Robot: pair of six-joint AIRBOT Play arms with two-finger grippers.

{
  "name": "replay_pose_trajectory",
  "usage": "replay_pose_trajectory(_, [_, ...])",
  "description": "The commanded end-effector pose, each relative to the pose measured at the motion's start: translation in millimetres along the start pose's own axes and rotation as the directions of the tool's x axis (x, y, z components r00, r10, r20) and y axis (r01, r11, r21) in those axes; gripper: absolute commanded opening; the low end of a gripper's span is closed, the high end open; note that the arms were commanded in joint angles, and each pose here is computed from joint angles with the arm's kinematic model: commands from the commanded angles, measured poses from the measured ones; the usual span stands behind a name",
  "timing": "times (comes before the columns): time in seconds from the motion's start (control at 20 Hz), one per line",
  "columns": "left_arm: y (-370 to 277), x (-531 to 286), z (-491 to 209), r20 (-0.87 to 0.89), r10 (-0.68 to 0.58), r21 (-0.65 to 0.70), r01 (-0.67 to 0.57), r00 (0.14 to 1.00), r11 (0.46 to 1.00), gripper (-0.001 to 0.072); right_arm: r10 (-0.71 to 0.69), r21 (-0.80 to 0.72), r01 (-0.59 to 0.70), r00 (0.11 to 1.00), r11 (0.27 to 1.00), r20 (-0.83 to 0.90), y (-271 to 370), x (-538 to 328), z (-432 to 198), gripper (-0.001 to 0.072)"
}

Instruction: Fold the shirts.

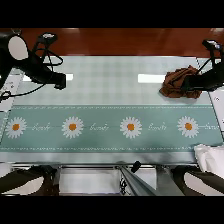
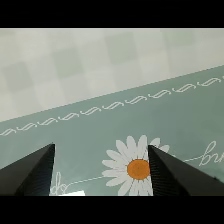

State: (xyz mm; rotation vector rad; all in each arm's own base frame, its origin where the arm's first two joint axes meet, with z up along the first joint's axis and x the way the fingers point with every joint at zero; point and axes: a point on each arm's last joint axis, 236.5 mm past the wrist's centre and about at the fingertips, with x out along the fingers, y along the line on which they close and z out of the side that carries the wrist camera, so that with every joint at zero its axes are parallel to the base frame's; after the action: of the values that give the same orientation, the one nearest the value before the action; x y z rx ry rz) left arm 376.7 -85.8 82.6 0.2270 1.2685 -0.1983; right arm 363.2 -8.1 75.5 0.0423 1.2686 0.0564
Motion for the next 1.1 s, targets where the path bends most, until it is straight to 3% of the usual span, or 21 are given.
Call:
replay_pose_trajectory(0.0, [0,0,0,0.0,0.0,0.001,0.0,1.0,1.0,0.0712,0.001,0.0,-0.001,1.0,1.0,-0.001,0,0,0,0.061])
replay_pose_trajectory(0.8, [0,0,1,0.003,0.0,0.0,0.0,1.0,1.0,0.0712,0.003,0.001,-0.003,1.0,1.0,0.006,1,0,2,0.061])
replay_pose_trajectory(1.05, [0,7,33,0.122,0.003,0.002,-0.003,0.993,1.0,0.0712,0.028,0.008,-0.029,0.994,1.0,0.105,7,-1,25,0.061])
